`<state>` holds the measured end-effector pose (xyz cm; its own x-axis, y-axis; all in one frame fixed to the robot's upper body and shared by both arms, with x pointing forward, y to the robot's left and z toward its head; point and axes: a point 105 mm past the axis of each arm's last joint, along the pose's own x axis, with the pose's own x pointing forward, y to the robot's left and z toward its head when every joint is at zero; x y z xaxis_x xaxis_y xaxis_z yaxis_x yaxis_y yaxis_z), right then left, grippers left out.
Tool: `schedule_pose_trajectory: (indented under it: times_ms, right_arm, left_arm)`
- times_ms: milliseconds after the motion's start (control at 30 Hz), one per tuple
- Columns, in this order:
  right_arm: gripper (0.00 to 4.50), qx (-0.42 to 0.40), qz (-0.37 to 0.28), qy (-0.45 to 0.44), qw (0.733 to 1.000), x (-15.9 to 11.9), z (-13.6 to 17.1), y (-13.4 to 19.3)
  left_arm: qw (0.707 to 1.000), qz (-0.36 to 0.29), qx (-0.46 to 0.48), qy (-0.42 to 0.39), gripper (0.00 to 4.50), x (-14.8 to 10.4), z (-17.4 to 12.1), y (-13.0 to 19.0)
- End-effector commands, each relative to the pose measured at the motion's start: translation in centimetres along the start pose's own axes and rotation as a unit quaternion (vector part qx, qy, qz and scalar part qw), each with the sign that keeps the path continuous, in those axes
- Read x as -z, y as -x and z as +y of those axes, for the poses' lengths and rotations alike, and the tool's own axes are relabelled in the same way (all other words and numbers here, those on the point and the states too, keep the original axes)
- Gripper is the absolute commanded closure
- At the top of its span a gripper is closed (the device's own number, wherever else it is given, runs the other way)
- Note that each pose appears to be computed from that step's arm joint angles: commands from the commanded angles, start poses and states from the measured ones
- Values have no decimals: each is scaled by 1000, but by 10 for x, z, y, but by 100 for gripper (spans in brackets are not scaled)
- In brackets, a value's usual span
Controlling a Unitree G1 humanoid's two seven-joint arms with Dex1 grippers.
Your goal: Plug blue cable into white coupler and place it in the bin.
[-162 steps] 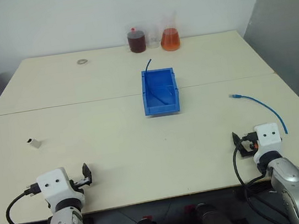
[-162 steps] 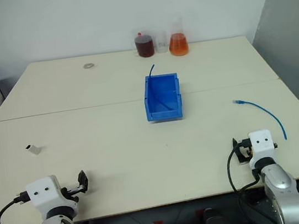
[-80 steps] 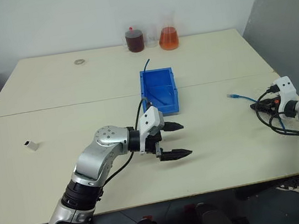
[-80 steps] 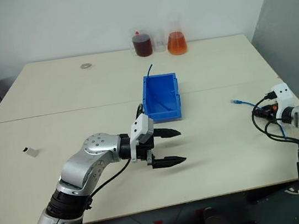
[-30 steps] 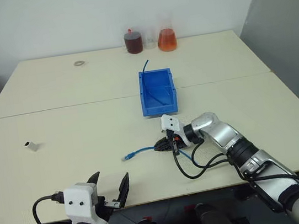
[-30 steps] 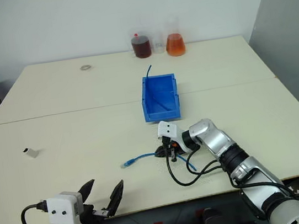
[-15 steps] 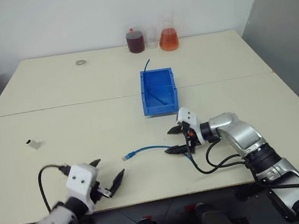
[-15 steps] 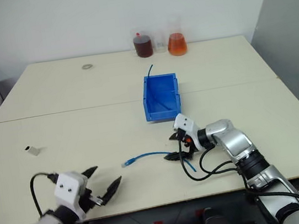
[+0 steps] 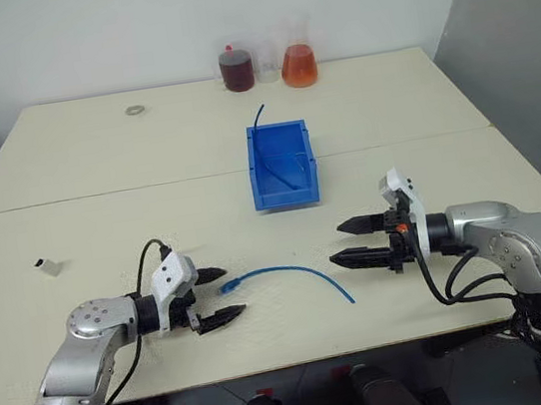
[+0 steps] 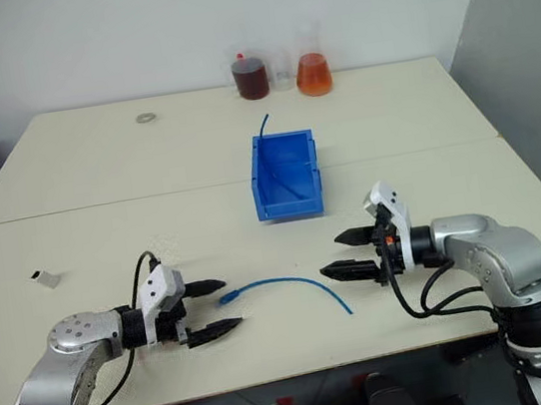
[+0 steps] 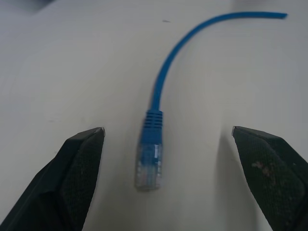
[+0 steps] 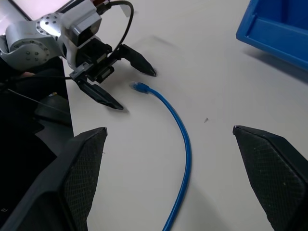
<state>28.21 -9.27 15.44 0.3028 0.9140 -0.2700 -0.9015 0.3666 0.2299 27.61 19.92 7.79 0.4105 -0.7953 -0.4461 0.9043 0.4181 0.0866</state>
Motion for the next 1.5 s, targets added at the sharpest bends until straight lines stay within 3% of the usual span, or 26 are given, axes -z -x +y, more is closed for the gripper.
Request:
schedule_pose_trajectory:
  times_ms: [33,67,200,500,800,933,1067,1233,1367,1500]
  right_arm:
    - [5,6,-18,14,1000,-9,6,5]
    - [5,9,-19,14,1000,-9,6,5]
    - [0,18,-18,10,1000,-6,6,9]
    - [0,34,-15,6,999,-2,-4,12]
    - [0,46,-21,9,999,-6,-15,13]
    - [0,50,-34,17,998,-11,-14,11]
    - [0,49,-86,-4,995,-29,-10,4]
    - [0,-24,-146,-52,988,-55,20,-2]
    - [0,-58,-119,-69,989,-41,37,-4]
    - [0,-2,-121,-95,988,-30,12,-8]
  left_arm:
    - [1000,20,13,-11,0,8,6,2]
    - [1000,19,15,-12,0,7,8,2]
    - [1000,19,14,-14,73,6,15,6]
    - [999,24,30,8,269,17,-1,12]
    - [1000,21,16,15,427,21,-4,12]
    - [999,-29,-3,42,427,-9,2,0]
    - [987,-113,-22,111,427,-60,8,-19]
    - [963,-195,-50,179,427,-112,16,-30]
    - [940,-249,-37,229,427,-143,12,-35]
    - [920,-294,34,258,427,-168,-7,-33]
